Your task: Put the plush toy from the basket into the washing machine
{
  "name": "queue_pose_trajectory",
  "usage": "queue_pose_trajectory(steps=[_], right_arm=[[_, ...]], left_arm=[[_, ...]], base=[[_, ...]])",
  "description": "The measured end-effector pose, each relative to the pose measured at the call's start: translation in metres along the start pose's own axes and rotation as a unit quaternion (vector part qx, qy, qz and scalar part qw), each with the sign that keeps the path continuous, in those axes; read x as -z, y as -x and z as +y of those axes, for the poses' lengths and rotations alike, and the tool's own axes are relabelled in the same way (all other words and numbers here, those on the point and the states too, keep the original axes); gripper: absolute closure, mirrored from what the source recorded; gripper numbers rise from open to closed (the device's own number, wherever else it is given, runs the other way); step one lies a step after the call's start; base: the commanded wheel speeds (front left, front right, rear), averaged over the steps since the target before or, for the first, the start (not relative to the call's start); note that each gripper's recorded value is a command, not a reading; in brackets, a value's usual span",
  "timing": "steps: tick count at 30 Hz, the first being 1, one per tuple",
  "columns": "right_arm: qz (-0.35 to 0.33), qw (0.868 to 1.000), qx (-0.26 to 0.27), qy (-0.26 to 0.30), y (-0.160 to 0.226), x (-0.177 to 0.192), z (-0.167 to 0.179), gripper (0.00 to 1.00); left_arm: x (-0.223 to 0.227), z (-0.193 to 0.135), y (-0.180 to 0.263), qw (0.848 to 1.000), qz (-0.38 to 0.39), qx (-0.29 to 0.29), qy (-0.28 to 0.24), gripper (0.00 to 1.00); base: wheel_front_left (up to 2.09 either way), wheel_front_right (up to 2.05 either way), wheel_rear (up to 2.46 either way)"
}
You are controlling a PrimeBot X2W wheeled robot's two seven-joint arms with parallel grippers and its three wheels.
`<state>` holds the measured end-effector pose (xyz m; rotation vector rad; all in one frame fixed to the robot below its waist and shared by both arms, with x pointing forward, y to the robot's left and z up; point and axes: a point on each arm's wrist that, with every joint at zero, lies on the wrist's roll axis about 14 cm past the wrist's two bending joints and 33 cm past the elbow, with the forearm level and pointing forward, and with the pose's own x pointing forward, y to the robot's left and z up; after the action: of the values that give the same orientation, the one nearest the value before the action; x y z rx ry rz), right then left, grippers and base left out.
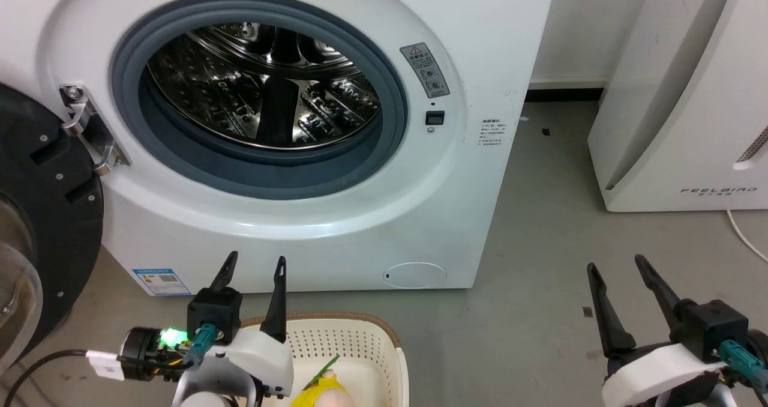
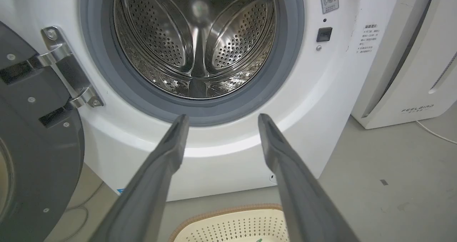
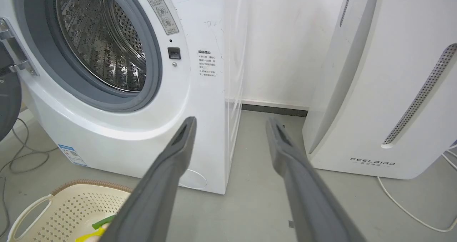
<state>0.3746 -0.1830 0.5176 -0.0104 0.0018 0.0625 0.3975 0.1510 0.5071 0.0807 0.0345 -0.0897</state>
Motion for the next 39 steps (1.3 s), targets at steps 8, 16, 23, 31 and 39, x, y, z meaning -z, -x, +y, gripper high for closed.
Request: queue_pose_trajectory(steps=[8,16,23,31,39], right_arm=[[0.000,1.000,0.010,-0.003,-0.006,0.003,-0.007,0.00],[-0.001,1.000,0.023,-0.010,-0.013,0.006,-0.016,0.00],[0.000,0.999,0.036,-0.014,-0.018,0.012,-0.025,0.00],[0.003,0.999,0.051,-0.016,-0.025,0.018,-0.036,0.00],[0.009,0.998,0.067,-0.018,-0.032,0.027,-0.048,0.00]], left_arm=[[0.023,-0.015,-0.013,0.999,0.031,0.027,-0.012,0.00],[0.055,-0.035,-0.024,0.995,0.076,0.064,-0.023,0.00],[0.086,-0.054,-0.031,0.987,0.119,0.102,-0.035,0.00],[0.122,-0.073,-0.034,0.973,0.172,0.146,-0.052,0.00],[0.164,-0.083,-0.030,0.951,0.246,0.177,-0.059,0.00]], base=[[0.00,0.00,0.00],[0.00,0.00,0.00],[0.00,0.00,0.00],[0.00,0.00,0.00],[0.00,0.00,0.00]])
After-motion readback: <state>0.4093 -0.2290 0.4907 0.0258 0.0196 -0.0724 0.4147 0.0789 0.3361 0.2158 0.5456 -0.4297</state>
